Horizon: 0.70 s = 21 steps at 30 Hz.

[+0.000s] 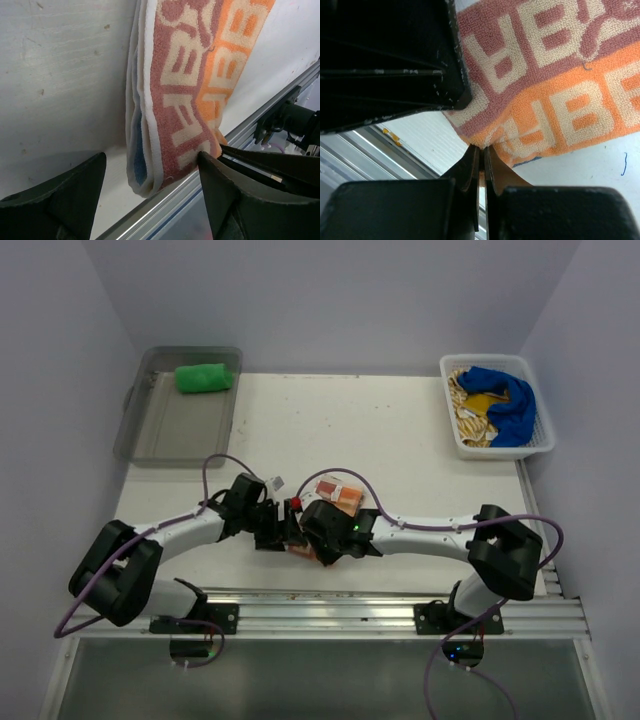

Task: Roll the towels
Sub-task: Roll the towel

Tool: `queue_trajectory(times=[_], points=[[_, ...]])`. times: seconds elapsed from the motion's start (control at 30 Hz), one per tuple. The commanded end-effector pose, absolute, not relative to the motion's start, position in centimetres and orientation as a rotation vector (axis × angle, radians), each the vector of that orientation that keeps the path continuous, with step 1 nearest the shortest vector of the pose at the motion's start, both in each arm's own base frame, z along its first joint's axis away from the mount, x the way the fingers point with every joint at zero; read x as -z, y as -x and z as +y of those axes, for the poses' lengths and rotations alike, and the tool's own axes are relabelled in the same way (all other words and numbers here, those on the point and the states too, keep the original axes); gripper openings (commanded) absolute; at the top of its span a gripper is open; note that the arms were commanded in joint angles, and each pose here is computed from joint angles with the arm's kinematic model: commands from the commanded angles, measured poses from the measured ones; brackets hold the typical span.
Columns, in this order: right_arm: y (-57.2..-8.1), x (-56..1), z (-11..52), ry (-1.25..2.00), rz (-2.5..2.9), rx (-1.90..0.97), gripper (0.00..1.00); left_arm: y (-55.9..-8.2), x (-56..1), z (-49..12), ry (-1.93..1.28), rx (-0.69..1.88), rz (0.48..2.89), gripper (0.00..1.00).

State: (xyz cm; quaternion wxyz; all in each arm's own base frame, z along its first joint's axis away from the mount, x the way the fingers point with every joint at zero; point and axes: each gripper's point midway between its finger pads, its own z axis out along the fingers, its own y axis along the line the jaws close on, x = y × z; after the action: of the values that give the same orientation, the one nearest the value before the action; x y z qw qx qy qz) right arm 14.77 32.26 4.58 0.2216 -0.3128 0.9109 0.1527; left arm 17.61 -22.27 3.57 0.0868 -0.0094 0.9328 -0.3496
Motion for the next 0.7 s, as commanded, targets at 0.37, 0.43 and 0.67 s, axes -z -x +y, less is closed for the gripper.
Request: queue_trajectory(times=[0.37, 0.43, 0.67], points=[[-15.6, -5.8, 31.8, 0.916, 2.453, -0.380, 0.44, -19.4, -3.9, -23.1, 0.092, 1.031, 2.770, 0.06], [-15.8, -6.2, 31.6, 0.938, 2.424, -0.351, 0.53, -19.3, -3.8, -23.0, 0.109, 1.021, 2.790, 0.00], [-15.2, -7.3, 32.7, 1.069, 2.228, -0.149, 0.61, -19.0, -4.3, -23.4, 0.146, 1.056, 2.820, 0.00]])
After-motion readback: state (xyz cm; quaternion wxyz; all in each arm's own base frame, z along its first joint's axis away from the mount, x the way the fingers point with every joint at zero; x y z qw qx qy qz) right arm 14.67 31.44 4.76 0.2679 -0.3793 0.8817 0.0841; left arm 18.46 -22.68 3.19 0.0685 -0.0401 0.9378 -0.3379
